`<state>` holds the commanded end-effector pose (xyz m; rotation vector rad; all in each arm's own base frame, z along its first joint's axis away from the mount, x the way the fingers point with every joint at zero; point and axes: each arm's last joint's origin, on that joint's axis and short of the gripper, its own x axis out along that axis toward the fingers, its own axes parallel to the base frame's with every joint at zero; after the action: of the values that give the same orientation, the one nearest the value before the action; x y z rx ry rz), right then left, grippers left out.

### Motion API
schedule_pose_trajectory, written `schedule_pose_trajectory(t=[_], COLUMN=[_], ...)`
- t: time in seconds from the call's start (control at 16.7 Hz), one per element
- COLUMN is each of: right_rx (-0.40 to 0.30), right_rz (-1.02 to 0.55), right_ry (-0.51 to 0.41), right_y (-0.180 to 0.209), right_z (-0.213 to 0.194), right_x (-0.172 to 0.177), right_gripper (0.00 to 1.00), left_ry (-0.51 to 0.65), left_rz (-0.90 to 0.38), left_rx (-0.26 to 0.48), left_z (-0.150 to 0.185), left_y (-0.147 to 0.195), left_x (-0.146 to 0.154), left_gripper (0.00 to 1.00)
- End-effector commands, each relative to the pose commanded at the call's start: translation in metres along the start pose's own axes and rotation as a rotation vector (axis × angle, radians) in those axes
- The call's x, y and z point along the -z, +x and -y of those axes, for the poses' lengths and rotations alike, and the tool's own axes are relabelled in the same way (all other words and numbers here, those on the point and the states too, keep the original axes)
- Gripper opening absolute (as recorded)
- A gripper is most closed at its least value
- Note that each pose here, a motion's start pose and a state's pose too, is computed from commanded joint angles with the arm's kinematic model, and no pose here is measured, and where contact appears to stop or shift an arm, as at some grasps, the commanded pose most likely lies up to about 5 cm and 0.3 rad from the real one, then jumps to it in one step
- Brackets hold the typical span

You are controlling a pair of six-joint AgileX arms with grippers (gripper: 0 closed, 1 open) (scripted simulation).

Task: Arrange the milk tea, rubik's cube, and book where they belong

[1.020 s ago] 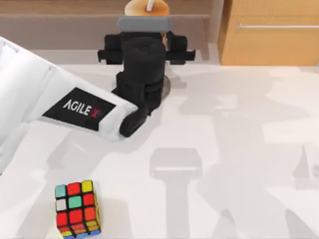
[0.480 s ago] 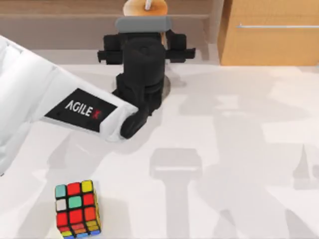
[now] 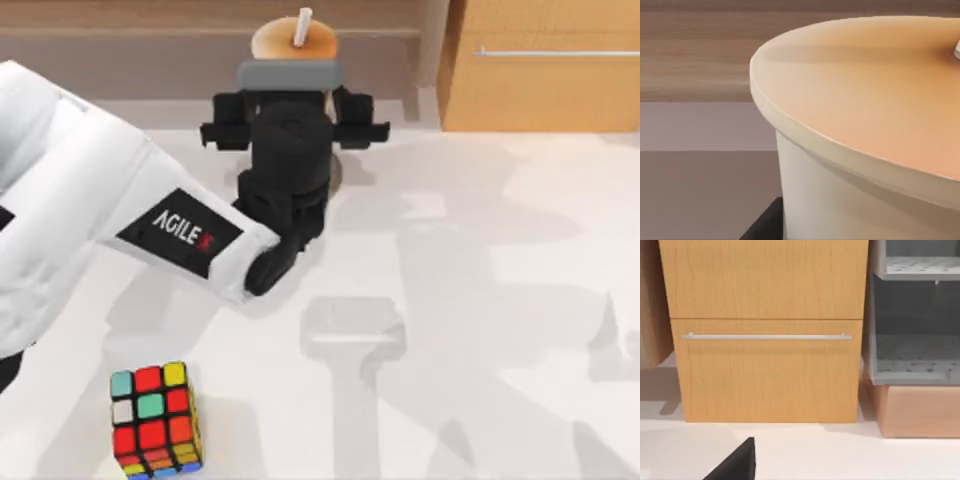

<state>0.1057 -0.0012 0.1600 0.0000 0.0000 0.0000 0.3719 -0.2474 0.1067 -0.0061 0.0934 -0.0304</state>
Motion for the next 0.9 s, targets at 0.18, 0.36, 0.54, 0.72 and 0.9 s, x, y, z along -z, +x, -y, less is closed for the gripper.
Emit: schedule_pose_trajectory(t=[0.18,0.36,0.54,0.72,0.9], right_rx=[0.0,0.0,0.0,0.0,0.0], right_rz=[0.0,0.0,0.0,0.0,0.0], right_ry=[0.0,0.0,0.0,0.0,0.0], right_y=[0.0,0.0,0.0,0.0,0.0], right_z=[0.0,0.0,0.0,0.0,0.0], right_x=[0.0,0.0,0.0,0.0,0.0], right_gripper=[1.0,1.0,1.0,1.0,1.0], left_ry=[0.0,0.0,0.0,0.0,0.0], left_rz=[0.001,0.001,0.001,0.001,0.001], left_rx=[0.0,0.0,0.0,0.0,0.0], left_z=[-0.0001,-0.0001,-0.0001,-0.0001,-0.0001], left_y=[0.0001,0.0001,0.0001,0.0001,0.0001], left_x=[0.0002,0.0002,0.0002,0.0002,0.0002], left_gripper=[0.0,0.15,0.38,0.6,0.83])
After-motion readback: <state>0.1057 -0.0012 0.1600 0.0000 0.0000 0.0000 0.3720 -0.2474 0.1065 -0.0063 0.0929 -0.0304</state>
